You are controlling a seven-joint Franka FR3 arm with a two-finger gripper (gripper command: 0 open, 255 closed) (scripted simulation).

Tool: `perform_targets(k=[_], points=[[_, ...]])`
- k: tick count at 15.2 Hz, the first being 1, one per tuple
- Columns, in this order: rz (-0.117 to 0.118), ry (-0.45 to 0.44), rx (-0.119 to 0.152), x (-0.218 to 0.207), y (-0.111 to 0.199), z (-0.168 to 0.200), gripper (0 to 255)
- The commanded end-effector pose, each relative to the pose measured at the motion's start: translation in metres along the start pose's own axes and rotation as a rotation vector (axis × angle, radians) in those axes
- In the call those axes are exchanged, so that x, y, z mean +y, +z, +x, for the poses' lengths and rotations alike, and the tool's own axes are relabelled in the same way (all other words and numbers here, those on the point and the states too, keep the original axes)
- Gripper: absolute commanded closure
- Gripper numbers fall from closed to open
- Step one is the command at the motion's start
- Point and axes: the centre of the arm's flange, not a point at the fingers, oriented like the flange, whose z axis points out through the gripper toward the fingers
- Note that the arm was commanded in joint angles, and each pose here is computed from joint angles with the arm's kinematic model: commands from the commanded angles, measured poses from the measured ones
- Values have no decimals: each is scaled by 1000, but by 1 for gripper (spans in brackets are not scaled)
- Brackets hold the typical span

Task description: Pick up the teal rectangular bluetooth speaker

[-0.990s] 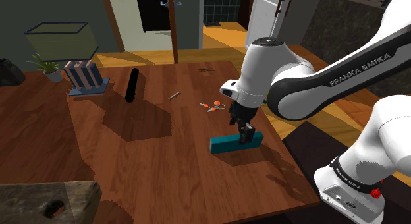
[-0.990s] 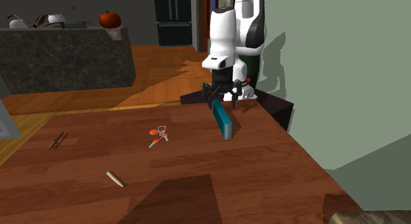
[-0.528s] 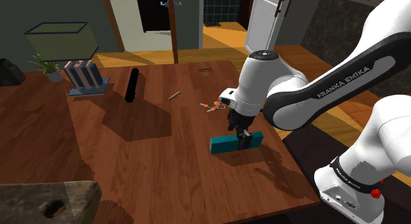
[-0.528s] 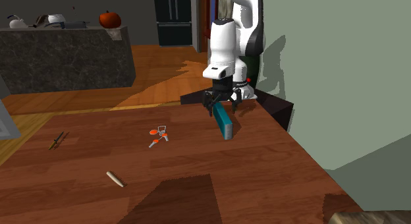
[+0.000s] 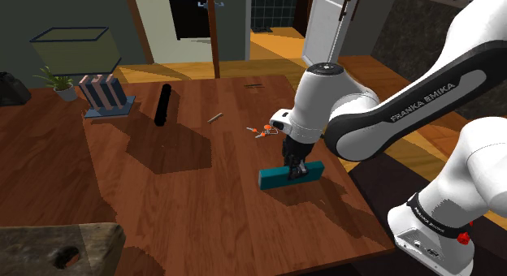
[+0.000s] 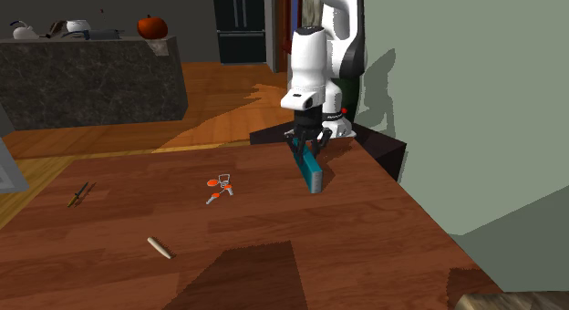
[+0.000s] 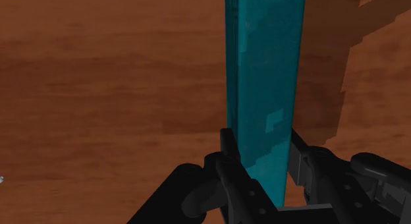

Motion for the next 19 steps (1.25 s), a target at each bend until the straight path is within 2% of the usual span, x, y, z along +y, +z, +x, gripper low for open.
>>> perform_targets(k=[1, 17, 19], points=[[1, 0, -2, 0, 1, -1, 255], [1, 0, -2, -1, -78, 4, 255], [1, 0, -2, -1, -79, 4, 255]])
